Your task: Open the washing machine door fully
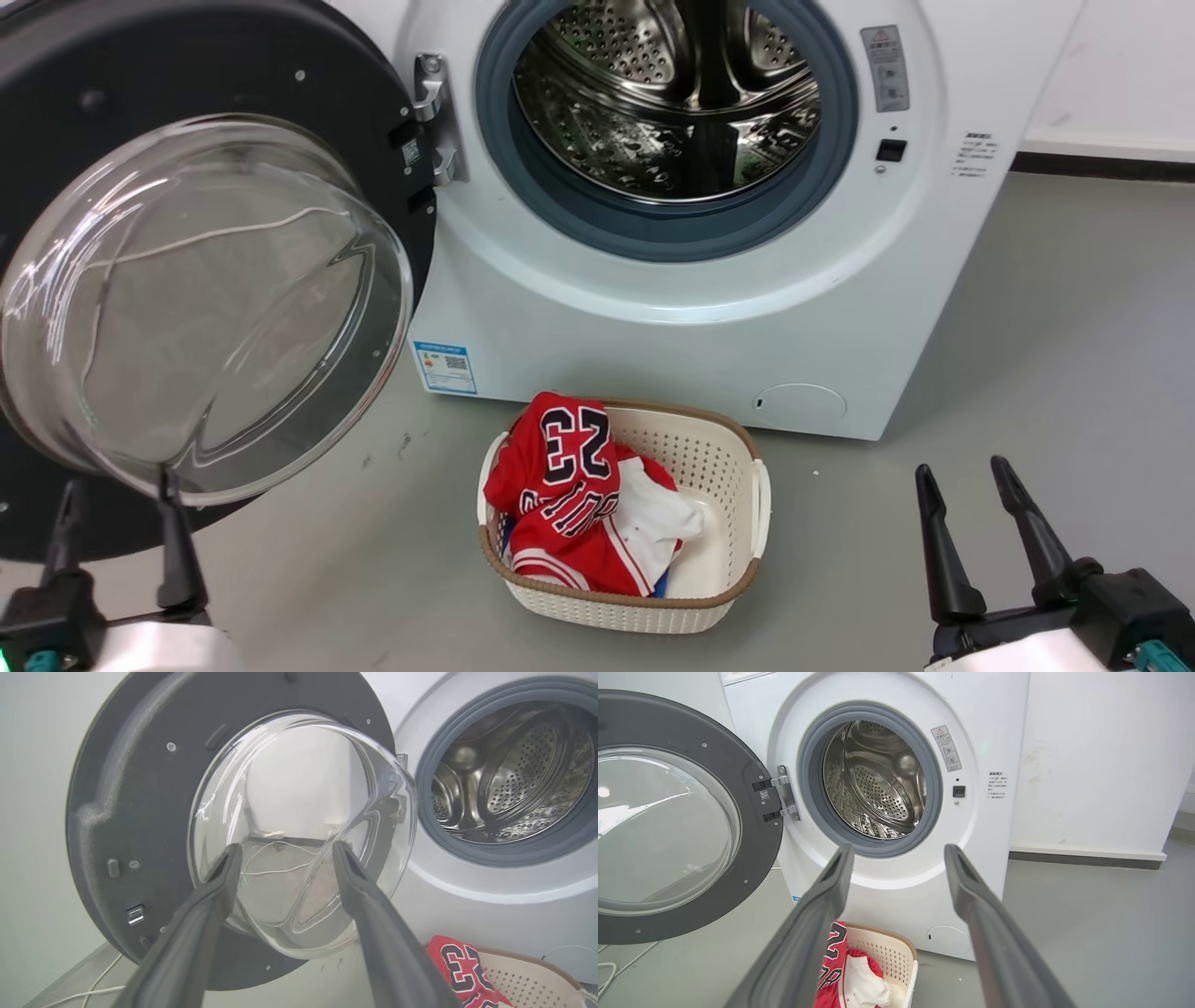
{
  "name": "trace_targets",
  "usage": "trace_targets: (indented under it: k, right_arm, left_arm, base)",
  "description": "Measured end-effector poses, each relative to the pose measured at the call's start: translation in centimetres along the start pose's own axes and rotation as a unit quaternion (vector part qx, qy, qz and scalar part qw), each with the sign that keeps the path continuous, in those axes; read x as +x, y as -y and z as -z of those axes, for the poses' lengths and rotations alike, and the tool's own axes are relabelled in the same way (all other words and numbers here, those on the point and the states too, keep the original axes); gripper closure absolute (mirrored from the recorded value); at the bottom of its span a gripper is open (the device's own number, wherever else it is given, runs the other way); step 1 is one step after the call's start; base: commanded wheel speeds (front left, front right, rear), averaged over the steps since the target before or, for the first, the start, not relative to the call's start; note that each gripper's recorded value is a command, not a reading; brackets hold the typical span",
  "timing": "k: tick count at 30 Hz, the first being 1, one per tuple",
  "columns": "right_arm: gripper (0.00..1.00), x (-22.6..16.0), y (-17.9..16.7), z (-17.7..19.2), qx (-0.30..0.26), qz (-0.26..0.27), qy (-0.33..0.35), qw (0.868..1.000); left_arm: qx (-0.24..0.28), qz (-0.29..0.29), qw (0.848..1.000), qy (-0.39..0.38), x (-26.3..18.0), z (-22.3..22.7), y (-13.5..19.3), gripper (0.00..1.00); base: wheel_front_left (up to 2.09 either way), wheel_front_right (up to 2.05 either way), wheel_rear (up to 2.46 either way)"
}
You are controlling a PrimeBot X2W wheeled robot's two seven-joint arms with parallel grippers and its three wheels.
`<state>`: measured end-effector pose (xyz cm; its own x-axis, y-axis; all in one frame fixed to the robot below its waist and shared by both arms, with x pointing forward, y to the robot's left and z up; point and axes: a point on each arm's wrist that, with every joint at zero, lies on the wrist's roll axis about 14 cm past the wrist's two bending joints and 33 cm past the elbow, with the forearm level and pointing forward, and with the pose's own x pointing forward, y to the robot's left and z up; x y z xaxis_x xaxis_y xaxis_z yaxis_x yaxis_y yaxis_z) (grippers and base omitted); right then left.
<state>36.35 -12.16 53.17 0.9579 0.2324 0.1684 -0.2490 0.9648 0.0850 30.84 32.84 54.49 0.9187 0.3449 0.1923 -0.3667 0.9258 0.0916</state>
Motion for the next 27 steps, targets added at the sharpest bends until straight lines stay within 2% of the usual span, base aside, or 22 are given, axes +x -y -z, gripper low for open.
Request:
trace_targets:
  k: [14,27]
  right_arm:
    - [0.0,-2.5,2.8,-3.6,-0.023,0.05,0.048,0.997]
    - [0.0,-4.3,4.1,-3.5,-0.027,0.077,0.042,0.996]
  left_arm:
    - [-0.042,0.101,0.994,0.03,-0.9,-2.1,8.5,0.0]
    - [-0.07,0.167,0.983,0.017,-2.5,-1.9,13.9,0.0]
  base:
    - [0.0,0.0,0.0]
    - [0.0,0.0,0.0]
